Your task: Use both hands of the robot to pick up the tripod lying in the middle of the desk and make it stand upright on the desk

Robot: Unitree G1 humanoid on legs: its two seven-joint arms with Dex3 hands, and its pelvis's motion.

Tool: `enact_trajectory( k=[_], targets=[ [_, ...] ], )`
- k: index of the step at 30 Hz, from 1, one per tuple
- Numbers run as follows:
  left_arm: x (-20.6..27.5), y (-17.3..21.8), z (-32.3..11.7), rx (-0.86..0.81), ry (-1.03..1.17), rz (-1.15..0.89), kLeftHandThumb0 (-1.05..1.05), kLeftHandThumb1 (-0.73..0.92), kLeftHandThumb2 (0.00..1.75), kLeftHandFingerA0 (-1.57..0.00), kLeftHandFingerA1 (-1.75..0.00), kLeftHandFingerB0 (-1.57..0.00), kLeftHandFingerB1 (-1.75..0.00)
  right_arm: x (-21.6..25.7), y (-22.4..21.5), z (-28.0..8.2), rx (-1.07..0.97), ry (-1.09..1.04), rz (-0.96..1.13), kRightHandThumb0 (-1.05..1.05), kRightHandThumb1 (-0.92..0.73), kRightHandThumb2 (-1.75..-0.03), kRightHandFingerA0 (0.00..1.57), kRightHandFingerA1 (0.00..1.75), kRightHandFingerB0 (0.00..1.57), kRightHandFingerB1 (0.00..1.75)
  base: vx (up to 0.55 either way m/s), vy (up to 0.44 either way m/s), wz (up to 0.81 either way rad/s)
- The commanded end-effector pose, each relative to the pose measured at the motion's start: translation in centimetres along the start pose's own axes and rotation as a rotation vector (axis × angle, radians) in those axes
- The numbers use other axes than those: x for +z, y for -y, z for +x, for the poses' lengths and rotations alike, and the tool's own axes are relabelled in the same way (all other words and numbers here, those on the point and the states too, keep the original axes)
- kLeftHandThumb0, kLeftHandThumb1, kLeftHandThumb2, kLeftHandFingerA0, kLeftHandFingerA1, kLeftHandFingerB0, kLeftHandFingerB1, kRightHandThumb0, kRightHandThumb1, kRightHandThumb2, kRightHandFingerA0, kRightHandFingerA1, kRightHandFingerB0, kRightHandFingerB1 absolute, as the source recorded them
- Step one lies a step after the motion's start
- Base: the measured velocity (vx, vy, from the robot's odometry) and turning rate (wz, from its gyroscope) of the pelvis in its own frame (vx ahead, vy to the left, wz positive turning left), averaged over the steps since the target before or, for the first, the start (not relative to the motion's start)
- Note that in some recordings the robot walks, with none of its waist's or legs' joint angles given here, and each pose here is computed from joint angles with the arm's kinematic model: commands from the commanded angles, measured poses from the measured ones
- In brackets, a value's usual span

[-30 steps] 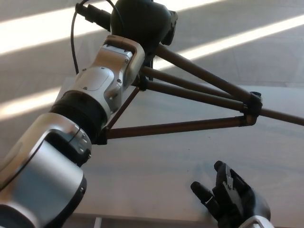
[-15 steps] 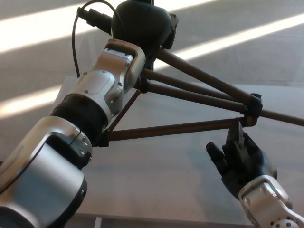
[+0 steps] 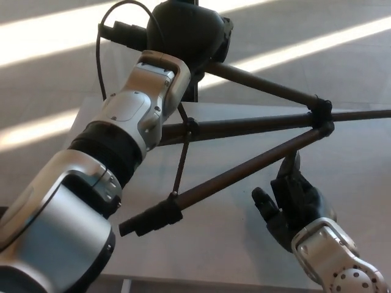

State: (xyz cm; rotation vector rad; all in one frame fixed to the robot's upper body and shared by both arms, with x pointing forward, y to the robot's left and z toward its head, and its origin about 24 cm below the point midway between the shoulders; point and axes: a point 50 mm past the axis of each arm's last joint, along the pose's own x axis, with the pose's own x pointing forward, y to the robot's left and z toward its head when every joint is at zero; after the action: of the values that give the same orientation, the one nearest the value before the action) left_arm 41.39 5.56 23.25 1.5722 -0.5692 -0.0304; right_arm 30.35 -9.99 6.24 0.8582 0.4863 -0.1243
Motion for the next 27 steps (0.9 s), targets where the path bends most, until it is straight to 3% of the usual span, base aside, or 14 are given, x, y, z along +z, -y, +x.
enact_trajectory(
  k=[1,6,7,10,11,14,18,19,20,21,22,25,26,27],
  targets=[
    [0.3,-2.1,0.8,0.062,0.005,-0.001,-0.22,0.61,0.91,-0.94,-1.34,-0.78,-0.86,-3.6,0.8,-0.2,0.012,-0.127,0.057,-0.95,-0.59,-0.95,0.00,0.13,0.01,0.06,0.00,0.000,0.00],
    [0.5,-2.2,0.9,0.061,0.009,-0.018,-0.21,0.60,0.90,-0.94,-1.34,-0.80,-0.88,-4.2,0.9,0.0,0.002,-0.141,0.059,-0.95,-0.59,-0.94,0.00,0.12,0.03,0.06,0.00,0.000,0.00],
    [0.3,-2.3,0.8,0.058,0.007,-0.015,-0.20,0.61,0.91,-0.91,-1.27,-0.78,-0.85,-4.6,0.8,0.1,0.002,-0.158,0.051,-0.82,-0.69,-0.63,0.00,0.11,0.00,0.25,0.00,0.000,0.00],
    [0.3,-2.2,0.8,0.061,0.008,-0.009,-0.21,0.62,0.90,-0.93,-1.38,-0.81,-0.89,-4.6,0.6,0.3,0.001,-0.158,0.039,-0.85,-0.69,-0.61,0.00,0.13,0.00,0.26,0.00,0.000,0.00],
    [-0.1,-2.0,0.6,0.060,0.007,-0.015,-0.21,0.62,0.89,-0.94,-1.28,-0.80,-0.89,-3.5,-0.2,1.1,0.023,-0.136,0.017,-1.03,-0.63,-0.97,0.00,0.04,0.00,0.10,0.00,0.000,0.00],
    [-0.1,-1.7,0.5,0.051,0.005,-0.003,-0.22,0.65,0.87,-0.94,-1.37,-0.80,-0.90,-2.8,-0.6,1.4,0.047,-0.129,-0.008,-1.05,-0.63,-0.98,0.00,0.04,0.00,0.05,0.00,0.000,0.00],
    [-0.2,-1.1,0.2,0.052,0.001,0.016,-0.22,0.63,0.86,-0.94,-1.43,-0.80,-0.92,-0.3,-2.1,2.3,0.116,-0.093,-0.038,-0.96,-0.55,-0.89,0.00,0.01,0.00,0.00,0.00,0.000,0.00],
    [-0.2,-1.0,0.2,0.048,0.000,0.014,-0.24,0.65,0.85,-0.92,-1.42,-0.81,-0.92,0.1,-2.3,2.4,0.123,-0.084,-0.041,-0.91,-0.67,-0.61,0.00,0.00,0.00,0.00,0.00,0.000,0.00],
    [-0.2,-1.0,0.2,0.043,-0.001,0.009,-0.24,0.65,0.85,-0.92,-1.42,-0.81,-0.92,0.5,-2.5,2.5,0.131,-0.072,-0.044,-0.91,-0.67,-0.61,0.00,0.00,0.00,0.00,0.00,0.000,0.00],
    [-0.2,-0.7,0.1,0.041,0.003,0.020,-0.26,0.66,0.84,-0.90,-1.45,-0.82,-0.95,2.8,-3.7,2.9,0.162,-0.010,-0.088,-0.91,-0.52,-0.81,0.00,0.00,0.00,0.00,0.00,0.000,0.00],
    [-0.2,-0.6,0.1,0.039,-0.001,0.023,-0.27,0.64,0.82,-0.89,-1.53,-0.81,-1.03,3.4,-4.1,3.0,0.186,-0.005,-0.090,-0.91,-0.67,-0.61,0.00,0.00,0.00,0.00,0.00,0.000,0.00],
    [-0.2,-0.1,-0.2,0.015,-0.007,0.019,-0.26,0.68,0.82,-0.89,-1.51,-0.79,-1.00,4.8,-5.1,3.3,0.192,0.024,-0.083,-0.86,-0.67,-0.62,0.00,0.00,0.00,0.00,0.00,0.000,0.00],
    [-0.2,0.0,-0.2,0.020,-0.008,0.004,-0.24,0.65,0.80,-0.89,-1.61,-0.76,-1.13,5.2,-5.3,3.3,0.204,0.042,-0.082,-1.05,-0.61,-0.94,0.00,0.15,0.00,0.11,0.00,0.000,0.00],
    [-0.2,0.0,-0.2,0.021,-0.008,0.001,-0.24,0.65,0.80,-0.89,-1.61,-0.76,-1.13,5.4,-5.3,3.4,0.204,0.044,-0.082,-1.05,-0.61,-0.94,0.00,0.15,0.00,0.11,0.00,0.000,0.00]
  ],
)
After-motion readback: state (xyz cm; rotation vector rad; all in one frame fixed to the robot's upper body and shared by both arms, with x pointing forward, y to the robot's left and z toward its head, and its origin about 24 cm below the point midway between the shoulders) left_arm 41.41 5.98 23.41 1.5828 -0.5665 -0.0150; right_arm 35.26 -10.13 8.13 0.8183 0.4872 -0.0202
